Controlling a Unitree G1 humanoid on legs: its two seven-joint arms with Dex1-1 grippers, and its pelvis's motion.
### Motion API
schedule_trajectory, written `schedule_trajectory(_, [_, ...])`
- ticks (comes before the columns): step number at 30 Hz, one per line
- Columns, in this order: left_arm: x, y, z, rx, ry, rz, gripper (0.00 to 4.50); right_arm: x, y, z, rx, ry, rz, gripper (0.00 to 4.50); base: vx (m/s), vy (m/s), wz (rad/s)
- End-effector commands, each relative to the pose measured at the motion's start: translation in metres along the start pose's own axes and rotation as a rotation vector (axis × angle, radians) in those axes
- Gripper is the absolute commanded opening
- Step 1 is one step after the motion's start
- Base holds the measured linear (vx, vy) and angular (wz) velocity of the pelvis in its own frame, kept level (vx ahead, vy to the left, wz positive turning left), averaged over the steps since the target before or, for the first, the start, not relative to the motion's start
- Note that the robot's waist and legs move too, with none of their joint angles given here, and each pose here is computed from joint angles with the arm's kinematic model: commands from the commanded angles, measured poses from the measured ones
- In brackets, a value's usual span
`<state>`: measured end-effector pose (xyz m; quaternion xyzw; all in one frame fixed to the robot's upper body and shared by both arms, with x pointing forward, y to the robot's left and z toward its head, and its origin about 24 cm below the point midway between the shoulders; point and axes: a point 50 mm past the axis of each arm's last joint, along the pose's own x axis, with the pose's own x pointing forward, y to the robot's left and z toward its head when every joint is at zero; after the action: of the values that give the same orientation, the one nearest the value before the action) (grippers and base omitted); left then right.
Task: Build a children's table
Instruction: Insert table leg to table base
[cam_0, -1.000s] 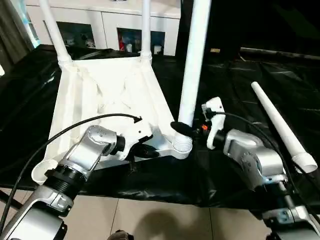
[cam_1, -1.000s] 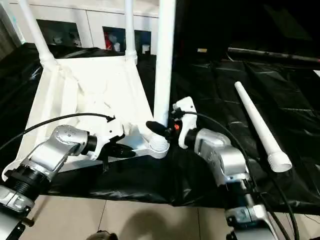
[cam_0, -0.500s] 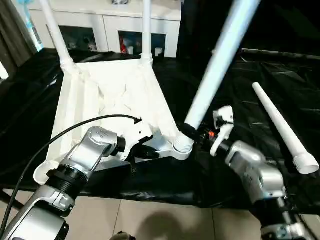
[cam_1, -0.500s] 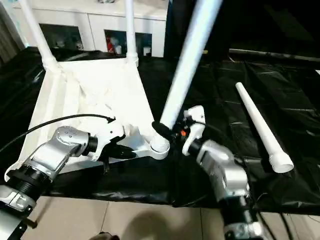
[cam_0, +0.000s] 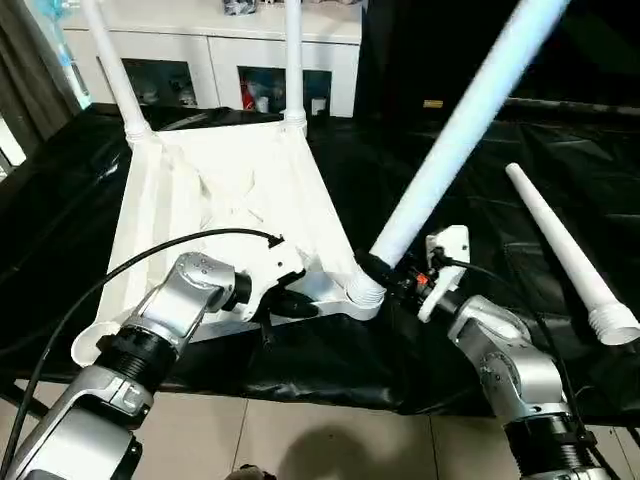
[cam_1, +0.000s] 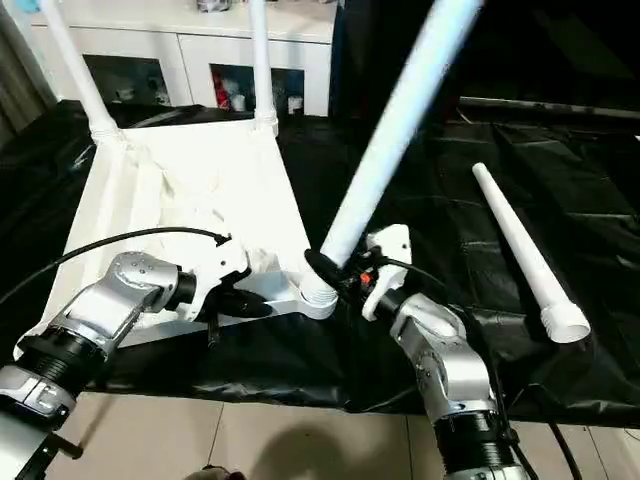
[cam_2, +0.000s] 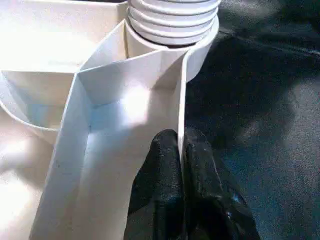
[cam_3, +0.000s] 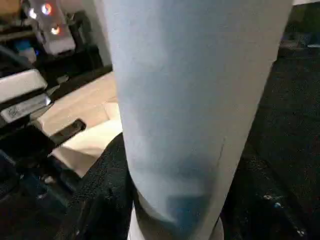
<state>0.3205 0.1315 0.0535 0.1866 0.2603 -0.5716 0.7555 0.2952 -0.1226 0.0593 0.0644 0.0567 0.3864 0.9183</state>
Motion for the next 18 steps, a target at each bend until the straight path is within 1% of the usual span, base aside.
schedule_trajectory(1, [-0.011, 0.012, 0.007, 0.030, 0.018, 0.070, 0.00, -0.004, 0.001, -0.025, 0.009, 0.175, 0.015, 1.89, 0.000, 0.000, 0.00])
schedule_trajectory(4, [-0.010, 0.011, 0.007, 0.033, 0.018, 0.072, 0.00, -0.001, 0.001, -0.023, 0.007, 0.184, 0.034, 1.89, 0.000, 0.000, 0.00])
schedule_trajectory(8, [-0.009, 0.009, 0.005, 0.041, 0.015, 0.070, 0.00, 0.001, -0.001, -0.027, 0.001, 0.231, 0.065, 1.89, 0.000, 0.000, 0.00])
schedule_trajectory(13, [-0.008, 0.006, 0.006, 0.069, -0.011, 0.040, 0.00, 0.003, -0.002, -0.031, 0.012, 0.264, 0.106, 1.89, 0.000, 0.000, 0.00])
schedule_trajectory(18, [-0.007, 0.000, 0.008, 0.106, -0.017, -0.017, 0.00, 0.004, -0.008, -0.037, -0.034, 0.337, 0.174, 1.89, 0.000, 0.000, 0.00])
